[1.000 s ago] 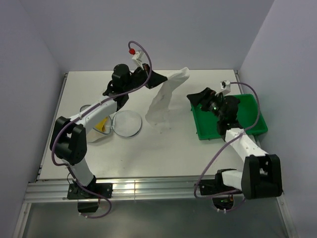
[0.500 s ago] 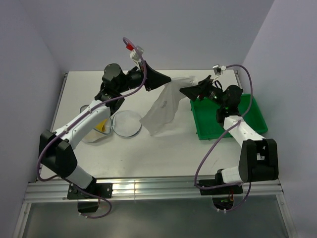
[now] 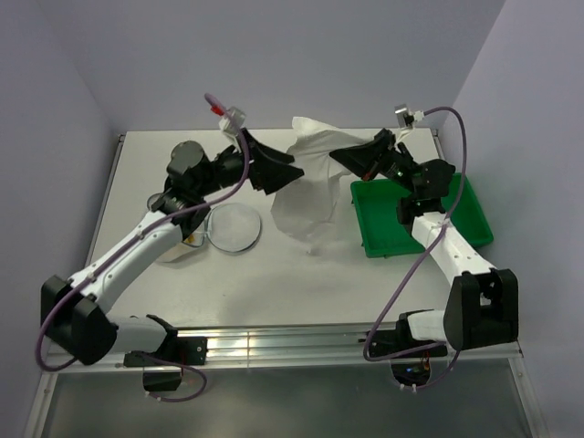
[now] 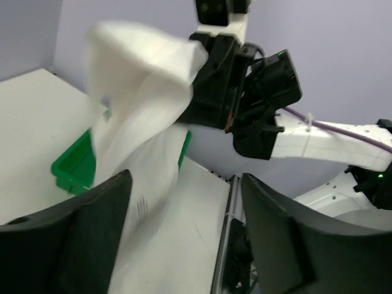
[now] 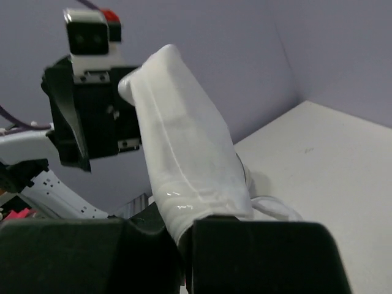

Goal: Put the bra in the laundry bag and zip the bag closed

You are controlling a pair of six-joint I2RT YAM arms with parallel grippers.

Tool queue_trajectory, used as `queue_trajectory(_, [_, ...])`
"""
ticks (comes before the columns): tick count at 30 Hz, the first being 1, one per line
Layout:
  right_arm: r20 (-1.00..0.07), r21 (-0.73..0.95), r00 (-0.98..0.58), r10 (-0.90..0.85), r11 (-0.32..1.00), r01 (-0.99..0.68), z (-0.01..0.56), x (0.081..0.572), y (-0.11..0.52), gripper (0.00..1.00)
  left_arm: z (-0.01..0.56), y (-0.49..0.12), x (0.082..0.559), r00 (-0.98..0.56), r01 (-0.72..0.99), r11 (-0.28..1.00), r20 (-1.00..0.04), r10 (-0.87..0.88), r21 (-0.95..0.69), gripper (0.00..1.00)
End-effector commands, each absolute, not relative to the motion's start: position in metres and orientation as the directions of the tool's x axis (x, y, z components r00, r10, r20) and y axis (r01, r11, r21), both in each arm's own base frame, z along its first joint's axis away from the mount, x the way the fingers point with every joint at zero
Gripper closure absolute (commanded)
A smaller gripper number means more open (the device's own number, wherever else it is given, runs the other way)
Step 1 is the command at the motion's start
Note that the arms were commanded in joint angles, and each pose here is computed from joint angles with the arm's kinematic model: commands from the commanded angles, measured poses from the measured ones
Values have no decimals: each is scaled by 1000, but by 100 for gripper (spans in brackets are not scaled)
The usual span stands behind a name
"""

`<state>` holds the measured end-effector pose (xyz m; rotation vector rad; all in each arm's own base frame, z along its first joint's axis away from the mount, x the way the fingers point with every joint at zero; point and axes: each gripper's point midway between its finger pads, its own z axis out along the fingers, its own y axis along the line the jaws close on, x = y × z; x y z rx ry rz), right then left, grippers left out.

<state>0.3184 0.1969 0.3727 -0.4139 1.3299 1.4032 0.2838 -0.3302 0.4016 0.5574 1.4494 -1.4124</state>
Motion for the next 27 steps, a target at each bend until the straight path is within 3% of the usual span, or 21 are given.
queue_trajectory(1, [-853,308,-159,498,234,-922,442,288,193,100,401,-307,270,-323,852,300,-883,-342,-428,18])
queue_trajectory(3, [-853,301,-149,501,237,-924,451,283,192,100,405,-291,262,-269,847,349,-890,-368,-401,8])
queue_trajectory(11, [-863,268,-144,485,197,-943,474,258,196,100,380,-274,256,-192,806,472,-911,-364,-358,1])
queue_trajectory(22, [-868,272,-148,473,204,-941,476,258,204,100,371,-319,223,-233,909,281,-934,-269,-308,2])
queue_trajectory(25, [-869,275,-155,469,197,-941,474,258,207,100,364,-324,243,-252,877,341,-928,-276,-339,17])
queue_trajectory(26, [-870,273,-154,468,197,-942,474,258,207,100,361,-325,248,-259,867,357,-926,-276,-349,34])
queue_trajectory(27, [-872,270,-153,466,195,-943,473,257,208,100,364,-325,251,-260,862,361,-921,-289,-356,45])
